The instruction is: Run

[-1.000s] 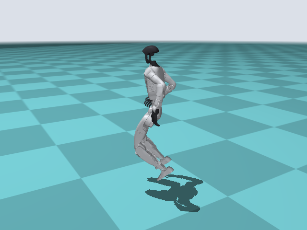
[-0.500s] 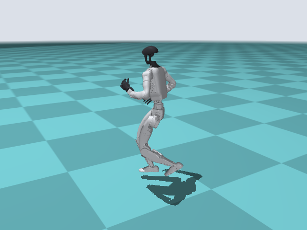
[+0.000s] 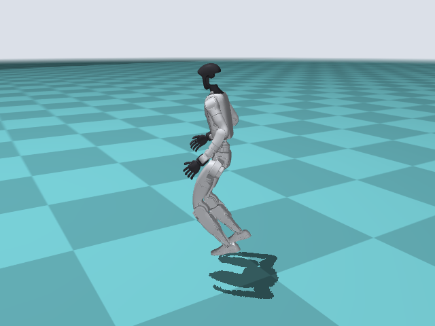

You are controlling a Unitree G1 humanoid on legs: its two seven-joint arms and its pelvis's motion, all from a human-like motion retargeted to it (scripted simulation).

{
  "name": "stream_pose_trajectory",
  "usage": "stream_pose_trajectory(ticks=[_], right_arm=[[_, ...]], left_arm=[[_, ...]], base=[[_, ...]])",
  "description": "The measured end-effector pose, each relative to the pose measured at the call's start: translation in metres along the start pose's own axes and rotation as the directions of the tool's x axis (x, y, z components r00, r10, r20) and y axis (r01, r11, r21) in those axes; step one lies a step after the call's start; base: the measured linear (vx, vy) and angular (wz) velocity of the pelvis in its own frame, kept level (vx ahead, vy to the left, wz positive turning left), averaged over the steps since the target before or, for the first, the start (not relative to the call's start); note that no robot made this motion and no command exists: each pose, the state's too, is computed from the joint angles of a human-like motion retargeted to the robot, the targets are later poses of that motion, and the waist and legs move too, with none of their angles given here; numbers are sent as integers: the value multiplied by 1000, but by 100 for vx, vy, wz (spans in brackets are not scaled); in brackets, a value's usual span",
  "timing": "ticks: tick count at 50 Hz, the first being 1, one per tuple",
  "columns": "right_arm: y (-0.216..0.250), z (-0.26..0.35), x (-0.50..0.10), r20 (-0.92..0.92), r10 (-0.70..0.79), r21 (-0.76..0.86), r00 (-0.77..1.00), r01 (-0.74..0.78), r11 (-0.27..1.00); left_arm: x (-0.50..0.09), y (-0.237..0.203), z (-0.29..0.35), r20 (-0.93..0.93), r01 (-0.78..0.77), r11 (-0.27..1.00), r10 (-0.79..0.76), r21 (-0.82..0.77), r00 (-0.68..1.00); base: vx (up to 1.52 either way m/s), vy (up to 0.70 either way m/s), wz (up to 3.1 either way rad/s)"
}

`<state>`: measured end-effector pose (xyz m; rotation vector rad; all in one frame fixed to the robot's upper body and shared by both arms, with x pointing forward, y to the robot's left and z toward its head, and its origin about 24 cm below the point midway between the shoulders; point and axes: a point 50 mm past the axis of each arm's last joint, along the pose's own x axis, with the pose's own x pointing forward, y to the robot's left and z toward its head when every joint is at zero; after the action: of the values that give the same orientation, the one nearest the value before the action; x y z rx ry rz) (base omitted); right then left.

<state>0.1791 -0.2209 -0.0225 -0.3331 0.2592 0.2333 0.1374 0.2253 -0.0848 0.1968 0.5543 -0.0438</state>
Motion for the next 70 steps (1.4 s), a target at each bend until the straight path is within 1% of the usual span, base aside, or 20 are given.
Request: stream_pose_trajectory(ticks=[5,9,12,15,18,21,26,30,35,44,59,65,70], right_arm=[[9,-15,-13,-79,119,9,990,-118,993],[7,-16,-13,-103,154,-31,983,-157,987],[6,-17,-7,-127,170,-74,977,-180,981],[6,-23,4,-187,177,-140,966,-204,969],[11,-37,25,-289,155,-173,945,-210,962],[28,-54,39,-379,172,-129,910,-236,963],[53,-78,36,-495,223,-30,840,-273,962],[60,-88,31,-544,230,10,807,-268,963],[60,-92,30,-569,208,28,796,-234,972],[56,-92,33,-568,184,47,802,-192,980],[48,-91,31,-553,151,53,820,-146,988],[47,-93,30,-564,143,62,813,-131,989],[45,-98,26,-582,129,73,803,-107,992]], left_arm=[[7,-6,35,142,135,991,-134,3,981],[15,-9,52,185,208,977,-212,41,960],[22,-10,56,172,234,970,-243,74,955],[30,-9,50,106,217,970,-228,108,968],[45,-10,29,-34,168,978,-165,125,986],[48,-21,-3,-201,165,983,-146,81,969],[23,-36,-55,-430,195,981,-182,-15,884],[2,-41,-82,-531,203,977,-207,-67,822],[-10,-43,-95,-579,202,974,-223,-101,784],[-1,-40,-85,-543,216,973,-224,-80,809],[33,-17,-36,-343,173,982,-139,69,929],[36,-22,-32,-325,187,979,-152,79,933],[30,-31,-42,-362,206,977,-173,55,916]], base=[[-8,2,73],[-4,3,67],[-3,3,45],[-1,1,9],[-3,-1,5],[-6,-2,9],[0,0,0],[0,0,0],[-1,0,2],[-6,1,13],[-7,-2,10],[-6,-7,-7],[-8,-10,-17]])
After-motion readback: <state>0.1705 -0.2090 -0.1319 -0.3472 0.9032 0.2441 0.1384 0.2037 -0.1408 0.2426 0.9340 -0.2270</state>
